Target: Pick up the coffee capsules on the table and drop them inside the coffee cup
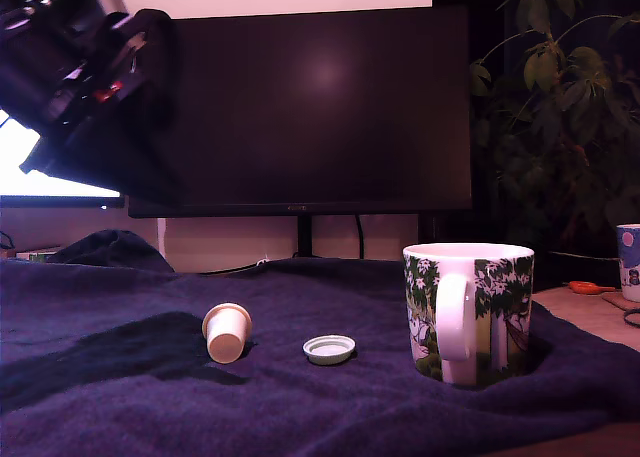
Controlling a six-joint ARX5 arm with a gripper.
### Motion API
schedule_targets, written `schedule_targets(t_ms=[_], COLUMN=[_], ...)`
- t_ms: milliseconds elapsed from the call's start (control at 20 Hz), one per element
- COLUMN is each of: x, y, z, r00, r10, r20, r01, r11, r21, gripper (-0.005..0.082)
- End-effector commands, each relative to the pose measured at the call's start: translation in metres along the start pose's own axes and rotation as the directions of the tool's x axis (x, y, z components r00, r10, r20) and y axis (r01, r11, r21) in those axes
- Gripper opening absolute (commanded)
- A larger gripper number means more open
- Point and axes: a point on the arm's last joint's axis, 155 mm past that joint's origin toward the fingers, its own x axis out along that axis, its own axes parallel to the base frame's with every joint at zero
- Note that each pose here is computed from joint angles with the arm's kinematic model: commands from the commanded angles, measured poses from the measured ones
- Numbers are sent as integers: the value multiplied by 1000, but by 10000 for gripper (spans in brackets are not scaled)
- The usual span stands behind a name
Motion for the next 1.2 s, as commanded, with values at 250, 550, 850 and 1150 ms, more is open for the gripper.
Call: schedule_targets(t_ms=[250, 550, 850, 1150], x=[12, -3, 1, -5], y=[-13, -21, -15, -7], z=[-16, -2, -3, -2], r00=[993, 977, 946, 864], r10=[114, 183, 214, 222], r20=[23, 110, 243, 452], r01=[-114, -182, -210, -209], r11=[993, 983, 977, 975], r21=[-20, -19, -45, -79], gripper=[203, 607, 605, 604])
